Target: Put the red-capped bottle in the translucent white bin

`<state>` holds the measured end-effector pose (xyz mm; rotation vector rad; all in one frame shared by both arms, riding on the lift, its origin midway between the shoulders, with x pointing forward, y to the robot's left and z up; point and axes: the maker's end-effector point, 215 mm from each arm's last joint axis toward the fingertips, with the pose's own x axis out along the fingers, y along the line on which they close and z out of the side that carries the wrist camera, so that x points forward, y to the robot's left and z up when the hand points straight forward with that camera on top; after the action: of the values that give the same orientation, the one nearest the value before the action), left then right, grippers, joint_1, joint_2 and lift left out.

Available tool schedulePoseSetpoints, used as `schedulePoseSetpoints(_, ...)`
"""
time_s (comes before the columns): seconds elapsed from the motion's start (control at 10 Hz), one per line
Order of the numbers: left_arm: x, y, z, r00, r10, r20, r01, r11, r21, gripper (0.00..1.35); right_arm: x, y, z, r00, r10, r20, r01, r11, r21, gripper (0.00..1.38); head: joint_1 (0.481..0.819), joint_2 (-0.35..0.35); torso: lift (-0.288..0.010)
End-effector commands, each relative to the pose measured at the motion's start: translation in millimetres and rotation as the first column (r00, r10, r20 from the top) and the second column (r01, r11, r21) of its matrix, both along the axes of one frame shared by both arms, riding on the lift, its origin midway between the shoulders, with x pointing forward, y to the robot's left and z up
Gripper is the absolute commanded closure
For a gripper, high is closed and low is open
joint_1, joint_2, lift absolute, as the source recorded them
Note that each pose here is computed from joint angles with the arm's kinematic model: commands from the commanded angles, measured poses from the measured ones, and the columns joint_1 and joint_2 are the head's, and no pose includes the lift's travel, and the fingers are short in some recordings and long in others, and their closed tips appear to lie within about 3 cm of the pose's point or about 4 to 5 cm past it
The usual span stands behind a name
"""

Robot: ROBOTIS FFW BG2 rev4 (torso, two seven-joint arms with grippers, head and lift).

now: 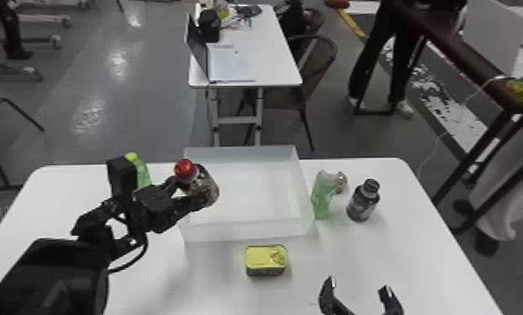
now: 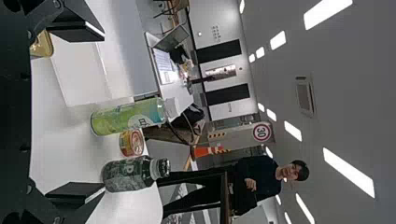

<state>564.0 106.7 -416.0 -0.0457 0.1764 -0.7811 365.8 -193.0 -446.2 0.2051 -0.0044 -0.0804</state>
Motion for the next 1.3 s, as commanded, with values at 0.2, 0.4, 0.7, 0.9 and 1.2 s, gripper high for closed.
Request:
schedulePoseSetpoints(0.2,13,-2,-43,0.999,-0.012,-0.039,0.014,0.999,0.037,0.82,1,1,-2,1.000,0.005,-0.002,-0.005,1.000,0.005,0.16,0.695,-0.110,0.000)
schedulePoseSetpoints(0.4,26,6,-48,0.999,0.021,-0.047,-0.018,0.998,0.056,0.56,2,1,-2,1.000,0.007,0.000,-0.007,1.000,0.006,0.16,0.695,-0.105,0.000)
schedulePoseSetpoints(0.7,31,3,-49,0.998,0.042,-0.043,-0.039,0.997,0.063,0.23,3,1,-2,1.000,0.008,-0.001,-0.008,1.000,0.010,0.16,0.695,-0.090,0.000)
schedulePoseSetpoints(0.9,25,-2,-36,0.999,0.026,-0.018,-0.026,1.000,0.002,0.23,3,1,-2,1.000,0.008,-0.001,-0.008,1.000,0.010,0.16,0.695,-0.094,0.000)
schedulePoseSetpoints(1.2,-10,53,-6,0.980,0.197,0.034,-0.196,0.980,-0.026,0.23,2,1,-2,1.000,0.010,-0.002,-0.010,1.000,0.008,0.16,0.695,-0.089,0.000)
